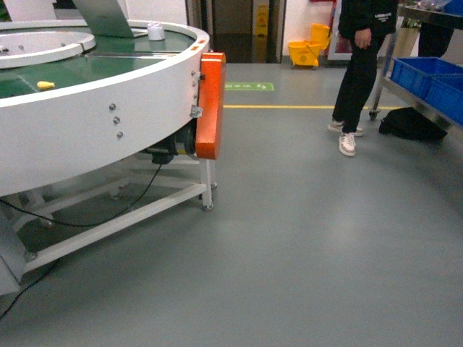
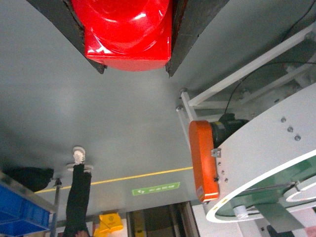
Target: Pick red block from blue box to shelf
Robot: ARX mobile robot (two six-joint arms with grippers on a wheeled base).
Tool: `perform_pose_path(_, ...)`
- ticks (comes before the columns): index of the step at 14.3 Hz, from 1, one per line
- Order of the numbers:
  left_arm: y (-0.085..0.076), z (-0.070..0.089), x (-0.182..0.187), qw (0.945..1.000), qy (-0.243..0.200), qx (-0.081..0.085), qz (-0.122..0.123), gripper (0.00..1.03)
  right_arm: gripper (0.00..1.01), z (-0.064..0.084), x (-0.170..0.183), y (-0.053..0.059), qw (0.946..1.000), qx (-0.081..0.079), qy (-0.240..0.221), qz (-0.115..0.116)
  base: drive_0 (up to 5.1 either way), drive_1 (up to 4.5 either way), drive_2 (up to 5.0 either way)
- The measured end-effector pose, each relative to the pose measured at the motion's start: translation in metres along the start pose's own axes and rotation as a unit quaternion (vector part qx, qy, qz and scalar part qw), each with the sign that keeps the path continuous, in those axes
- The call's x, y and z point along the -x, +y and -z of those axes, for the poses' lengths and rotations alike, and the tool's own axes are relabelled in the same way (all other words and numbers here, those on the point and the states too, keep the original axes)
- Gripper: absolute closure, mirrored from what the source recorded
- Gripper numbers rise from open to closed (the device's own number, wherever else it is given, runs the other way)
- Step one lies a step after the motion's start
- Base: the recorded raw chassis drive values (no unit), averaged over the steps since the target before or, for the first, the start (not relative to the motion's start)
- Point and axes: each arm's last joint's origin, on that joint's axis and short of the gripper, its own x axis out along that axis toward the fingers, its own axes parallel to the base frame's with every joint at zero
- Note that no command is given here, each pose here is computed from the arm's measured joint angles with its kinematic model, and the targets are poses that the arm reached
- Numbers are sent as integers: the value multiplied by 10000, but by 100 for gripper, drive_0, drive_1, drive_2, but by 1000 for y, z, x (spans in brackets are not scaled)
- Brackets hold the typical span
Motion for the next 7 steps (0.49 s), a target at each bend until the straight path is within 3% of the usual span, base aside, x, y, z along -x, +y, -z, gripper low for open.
perform_pose_path(7,0,0,0,10000,-13,0,4,5,74,0,0,0,10000,-2,-20,1,-163,-163,-163)
